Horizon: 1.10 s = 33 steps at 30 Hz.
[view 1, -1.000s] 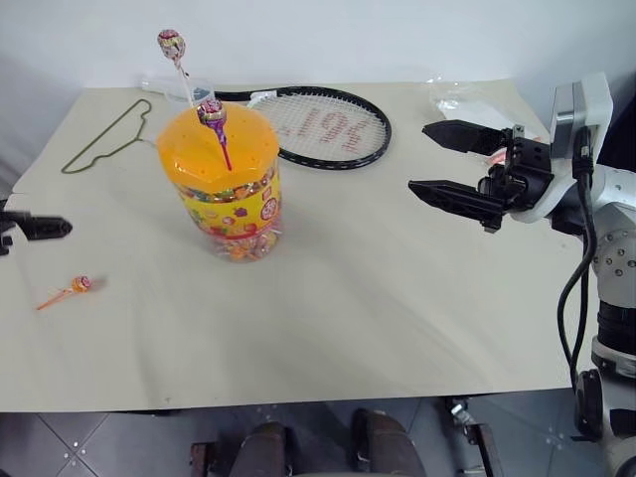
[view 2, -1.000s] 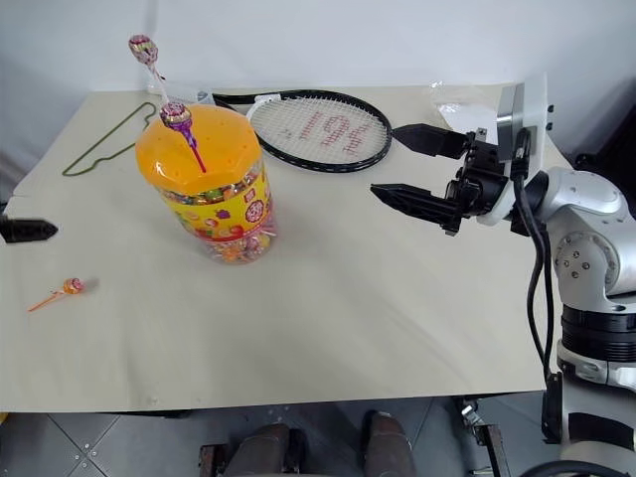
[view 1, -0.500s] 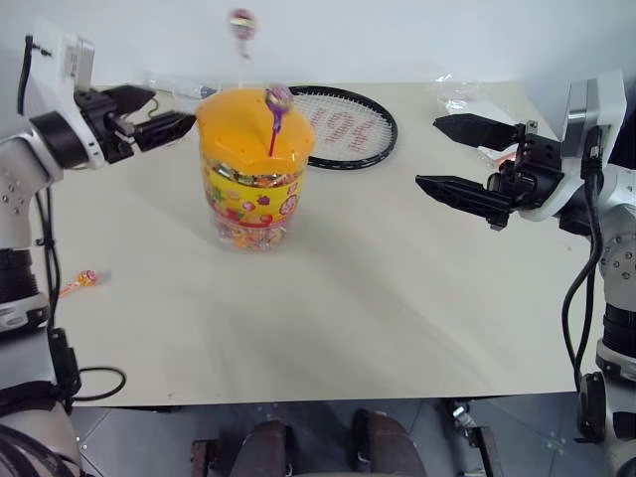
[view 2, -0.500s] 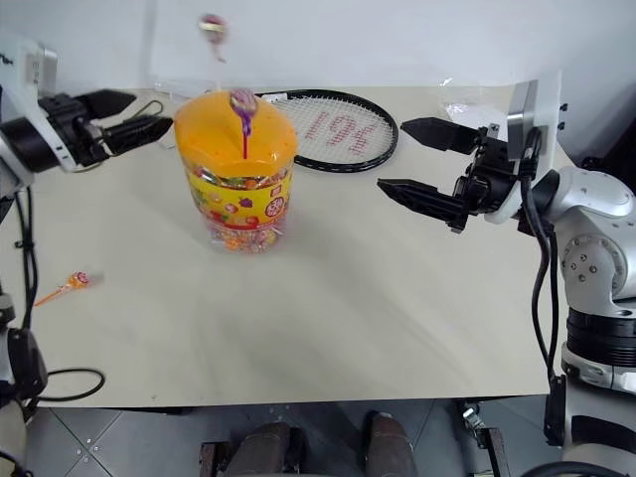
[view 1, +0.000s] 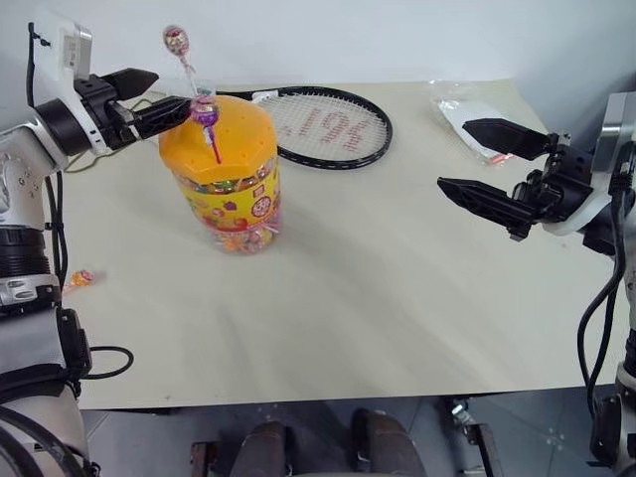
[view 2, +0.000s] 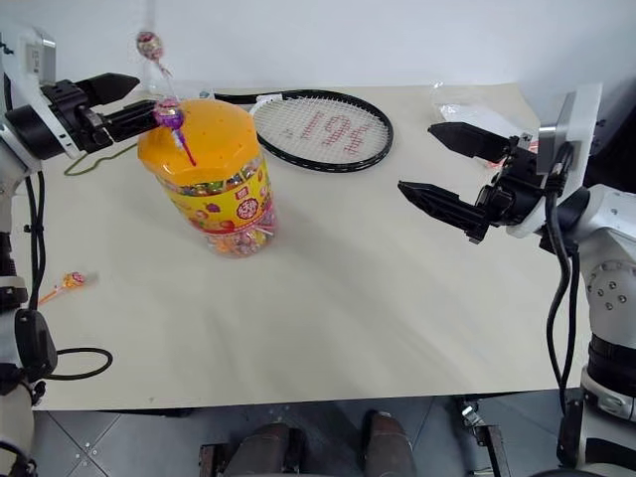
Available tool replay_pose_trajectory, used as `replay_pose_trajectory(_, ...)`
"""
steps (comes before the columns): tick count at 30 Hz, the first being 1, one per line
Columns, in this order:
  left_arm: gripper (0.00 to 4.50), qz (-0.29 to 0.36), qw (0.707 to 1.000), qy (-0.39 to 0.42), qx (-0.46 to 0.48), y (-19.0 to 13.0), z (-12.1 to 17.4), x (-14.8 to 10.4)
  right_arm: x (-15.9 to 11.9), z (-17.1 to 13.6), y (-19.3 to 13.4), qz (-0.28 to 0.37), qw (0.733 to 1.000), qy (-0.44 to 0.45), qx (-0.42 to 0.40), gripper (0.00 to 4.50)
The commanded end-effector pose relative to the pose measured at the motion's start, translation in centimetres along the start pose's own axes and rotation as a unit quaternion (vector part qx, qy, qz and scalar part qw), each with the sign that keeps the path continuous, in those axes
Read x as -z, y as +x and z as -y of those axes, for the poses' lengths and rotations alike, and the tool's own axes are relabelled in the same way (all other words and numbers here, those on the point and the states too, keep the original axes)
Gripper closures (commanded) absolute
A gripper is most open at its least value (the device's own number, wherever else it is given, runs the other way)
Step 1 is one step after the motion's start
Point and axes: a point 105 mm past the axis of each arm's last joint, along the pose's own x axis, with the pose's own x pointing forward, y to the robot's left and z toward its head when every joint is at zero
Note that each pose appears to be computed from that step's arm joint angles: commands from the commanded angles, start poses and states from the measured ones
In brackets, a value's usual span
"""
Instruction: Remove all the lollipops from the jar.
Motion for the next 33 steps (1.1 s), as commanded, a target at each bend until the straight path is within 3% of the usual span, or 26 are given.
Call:
replay_pose_trajectory(1, 0.02, 0.034, 0.999, 0.028, 0.011, 0.6, 0.2, -2.4, -1.4, -0.3, 0.3, 0.017, 0.999, -0.028, -0.008, 0.0)
replay_pose_trajectory(15, 0.02, 0.037, 0.998, 0.046, 0.033, 2.5, 0.0, -3.3, -2.0, -0.3, 0.2, 0.023, 0.999, -0.034, -0.003, 0.0)
replay_pose_trajectory(19, 0.89, 0.029, 0.997, 0.056, 0.035, 2.7, -0.1, -3.3, -2.1, -0.2, 0.1, 0.024, 0.999, -0.035, -0.001, 0.0)
replay_pose_trajectory(30, 4.36, 0.033, 0.995, 0.075, 0.057, 3.1, 0.4, -4.6, -2.3, -0.1, 0.3, 0.029, 0.999, -0.041, -0.001, 0.0)
replay_pose_trajectory(33, 4.46, 0.052, 0.993, 0.087, 0.06, 3.2, 0.7, -5.8, -2.4, -0.1, 0.3, 0.029, 0.999, -0.043, -0.001, 0.0)
